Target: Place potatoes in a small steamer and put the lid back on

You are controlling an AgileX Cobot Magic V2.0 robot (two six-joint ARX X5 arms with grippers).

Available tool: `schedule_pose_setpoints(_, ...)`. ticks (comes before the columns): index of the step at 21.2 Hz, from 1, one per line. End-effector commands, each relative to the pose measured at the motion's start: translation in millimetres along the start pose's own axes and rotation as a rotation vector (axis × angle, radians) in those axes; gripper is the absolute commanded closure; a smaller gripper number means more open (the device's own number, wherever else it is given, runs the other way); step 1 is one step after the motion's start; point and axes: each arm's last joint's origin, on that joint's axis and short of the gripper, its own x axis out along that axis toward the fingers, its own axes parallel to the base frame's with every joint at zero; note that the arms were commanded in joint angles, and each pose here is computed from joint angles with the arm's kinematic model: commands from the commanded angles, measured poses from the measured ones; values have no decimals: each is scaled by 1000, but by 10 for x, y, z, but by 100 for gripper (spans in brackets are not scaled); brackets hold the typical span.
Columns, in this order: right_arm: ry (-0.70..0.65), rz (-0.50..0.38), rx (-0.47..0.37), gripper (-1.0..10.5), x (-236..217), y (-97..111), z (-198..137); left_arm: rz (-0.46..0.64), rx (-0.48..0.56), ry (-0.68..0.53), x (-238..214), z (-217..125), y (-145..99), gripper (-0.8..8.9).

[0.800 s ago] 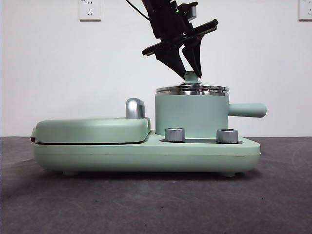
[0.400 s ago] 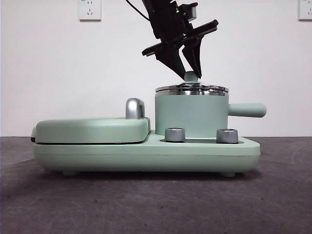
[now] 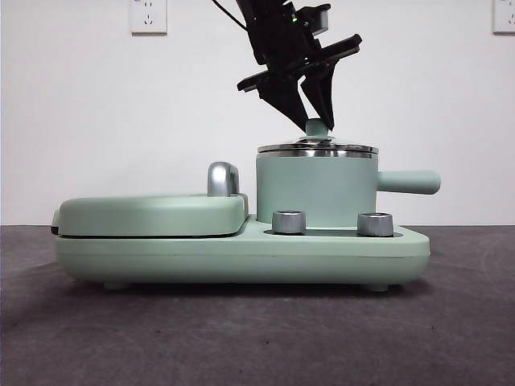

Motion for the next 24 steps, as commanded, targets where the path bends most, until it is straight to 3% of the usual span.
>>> schedule_pose_setpoints(1,-10,8,4,441,-9,9,20,-11,37,-16,71,29,-68,796)
schedule_pose_setpoints(6,-10,8,4,441,-9,9,20,-15,26,-13,72,27,-95,763)
schedule_pose_setpoints(11,-10,8,4,441,-9,9,20,-8,7,-22,11,53,-55,455)
schedule_pose_setpoints(13,-3,7,6,441,-8,7,14,-3,-28,-37,-133,104,-23,376)
schedule_pose_setpoints(20,3,5,6,441,-8,6,7,19,-117,53,-903,72,49,376)
schedule_pose_setpoints(24,5,6,8,441,-8,6,6,9,-134,-21,-1388,84,32,376)
